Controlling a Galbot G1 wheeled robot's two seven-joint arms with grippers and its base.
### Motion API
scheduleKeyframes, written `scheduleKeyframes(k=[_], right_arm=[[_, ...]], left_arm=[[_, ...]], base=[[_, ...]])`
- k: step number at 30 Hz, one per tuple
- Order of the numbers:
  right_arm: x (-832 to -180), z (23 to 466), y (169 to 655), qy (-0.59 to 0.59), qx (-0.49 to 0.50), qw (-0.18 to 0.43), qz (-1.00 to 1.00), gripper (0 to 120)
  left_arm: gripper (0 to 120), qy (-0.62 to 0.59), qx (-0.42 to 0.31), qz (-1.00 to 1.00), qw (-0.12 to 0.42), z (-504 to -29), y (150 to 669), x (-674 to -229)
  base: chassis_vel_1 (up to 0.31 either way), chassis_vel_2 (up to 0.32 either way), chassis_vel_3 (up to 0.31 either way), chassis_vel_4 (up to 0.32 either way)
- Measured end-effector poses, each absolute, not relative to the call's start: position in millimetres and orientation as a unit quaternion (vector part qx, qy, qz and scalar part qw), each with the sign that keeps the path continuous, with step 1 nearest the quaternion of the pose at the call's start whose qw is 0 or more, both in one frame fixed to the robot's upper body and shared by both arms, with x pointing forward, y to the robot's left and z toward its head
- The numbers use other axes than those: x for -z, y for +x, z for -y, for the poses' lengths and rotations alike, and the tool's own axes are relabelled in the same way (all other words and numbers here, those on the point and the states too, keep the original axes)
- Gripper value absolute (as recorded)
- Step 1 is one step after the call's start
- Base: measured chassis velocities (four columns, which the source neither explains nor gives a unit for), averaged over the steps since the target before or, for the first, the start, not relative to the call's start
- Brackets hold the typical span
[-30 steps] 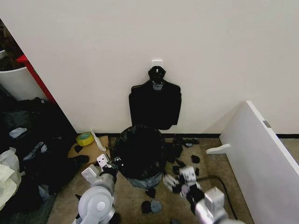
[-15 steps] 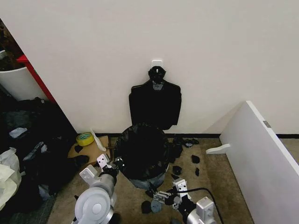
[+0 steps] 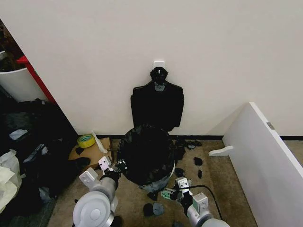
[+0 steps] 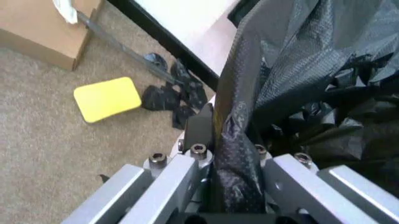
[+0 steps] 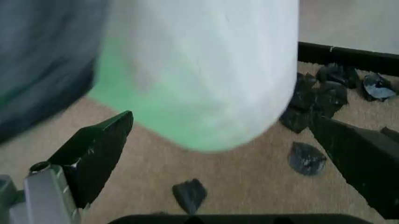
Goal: Place the garbage bag over the trash bin.
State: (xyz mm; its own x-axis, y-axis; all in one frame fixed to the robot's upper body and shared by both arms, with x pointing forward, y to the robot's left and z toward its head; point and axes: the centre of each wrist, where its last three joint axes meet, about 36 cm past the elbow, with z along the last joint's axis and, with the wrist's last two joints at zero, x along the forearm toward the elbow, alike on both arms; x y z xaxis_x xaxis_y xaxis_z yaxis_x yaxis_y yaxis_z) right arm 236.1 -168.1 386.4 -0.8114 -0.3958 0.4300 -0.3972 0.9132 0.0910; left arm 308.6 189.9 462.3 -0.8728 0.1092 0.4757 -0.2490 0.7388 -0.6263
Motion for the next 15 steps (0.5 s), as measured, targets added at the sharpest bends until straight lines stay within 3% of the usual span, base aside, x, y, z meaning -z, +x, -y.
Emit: scheduleKeyframes(k=[6, 15], right_arm=[[-414, 176, 200, 0.225, 0.026, 0.231, 0.946, 100], [-445, 173, 199, 0.234, 0.148, 0.218, 0.936, 100]], left_arm=[[1, 0.056, -0.358, 0.901, 0.236, -196, 318, -460], [1, 0.055, -0.360, 0.902, 0.233, -196, 318, -461]], base=[[0.000, 0.000, 0.000, 0.000], [0.000, 0.000, 0.000, 0.000]])
